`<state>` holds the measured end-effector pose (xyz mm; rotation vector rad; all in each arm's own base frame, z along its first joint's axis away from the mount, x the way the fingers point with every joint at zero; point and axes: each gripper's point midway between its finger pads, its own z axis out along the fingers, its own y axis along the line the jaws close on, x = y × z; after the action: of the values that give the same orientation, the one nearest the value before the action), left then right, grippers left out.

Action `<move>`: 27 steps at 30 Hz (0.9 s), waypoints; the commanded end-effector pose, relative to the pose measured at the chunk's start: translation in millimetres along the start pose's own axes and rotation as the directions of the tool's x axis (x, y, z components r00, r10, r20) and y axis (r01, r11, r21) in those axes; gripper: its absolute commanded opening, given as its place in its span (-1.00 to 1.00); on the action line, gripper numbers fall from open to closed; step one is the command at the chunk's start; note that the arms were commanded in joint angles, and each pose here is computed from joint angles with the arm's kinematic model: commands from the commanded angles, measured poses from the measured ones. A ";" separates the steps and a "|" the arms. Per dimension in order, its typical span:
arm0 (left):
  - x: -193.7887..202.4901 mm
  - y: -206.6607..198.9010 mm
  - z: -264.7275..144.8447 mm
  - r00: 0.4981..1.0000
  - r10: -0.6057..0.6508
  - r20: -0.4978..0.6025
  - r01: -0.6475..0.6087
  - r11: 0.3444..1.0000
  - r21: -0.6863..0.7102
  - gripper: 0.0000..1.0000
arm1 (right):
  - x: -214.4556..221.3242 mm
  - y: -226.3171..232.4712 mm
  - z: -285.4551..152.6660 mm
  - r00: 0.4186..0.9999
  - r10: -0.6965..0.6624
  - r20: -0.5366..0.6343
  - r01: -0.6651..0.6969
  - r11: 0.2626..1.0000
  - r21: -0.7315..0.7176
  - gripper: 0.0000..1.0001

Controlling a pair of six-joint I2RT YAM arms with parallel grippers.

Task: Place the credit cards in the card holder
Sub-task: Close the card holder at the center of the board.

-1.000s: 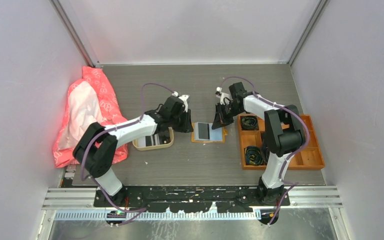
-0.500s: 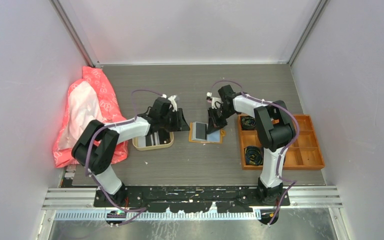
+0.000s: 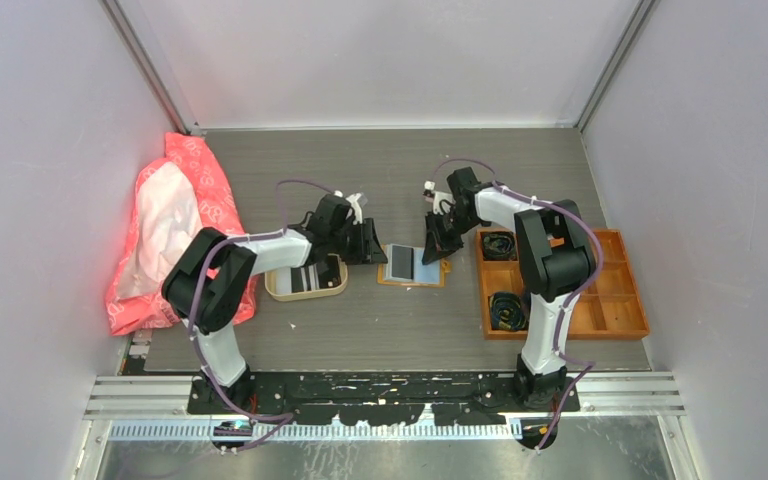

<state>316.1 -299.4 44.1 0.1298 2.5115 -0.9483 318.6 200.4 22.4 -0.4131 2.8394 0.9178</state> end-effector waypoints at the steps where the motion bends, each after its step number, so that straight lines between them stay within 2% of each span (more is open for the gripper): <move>1: 2.3 0.1 9.1 1.000 -0.009 -0.024 0.010 1.000 0.017 -0.13 | -6.1 3.1 -1.5 1.000 -0.027 -0.001 0.027 1.000 0.010 -0.80; 7: 10.1 -4.0 18.5 0.997 -0.050 -0.055 0.054 0.996 0.070 -0.11 | -2.4 6.4 3.5 0.999 -0.039 -0.022 0.040 0.999 0.012 -0.80; 14: 2.1 -30.0 15.8 0.996 -0.079 -0.031 0.084 0.976 0.202 -0.15 | 3.8 8.4 10.6 0.997 -0.047 -0.060 0.048 0.999 0.011 -0.80; 21: -17.0 -72.4 -3.5 0.995 -0.085 0.044 0.061 0.913 0.403 -0.19 | 5.8 11.5 11.6 0.996 -0.050 -0.070 0.051 0.999 0.003 -0.80; 27: -21.7 -99.9 -10.0 0.993 -0.094 0.071 0.044 0.855 0.517 -0.20 | 6.2 13.9 10.9 0.996 -0.050 -0.072 0.049 0.999 -0.007 -0.80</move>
<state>312.7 -337.1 61.7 0.0277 2.3690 -1.3628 302.2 207.2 17.8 -0.4760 2.9171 0.9077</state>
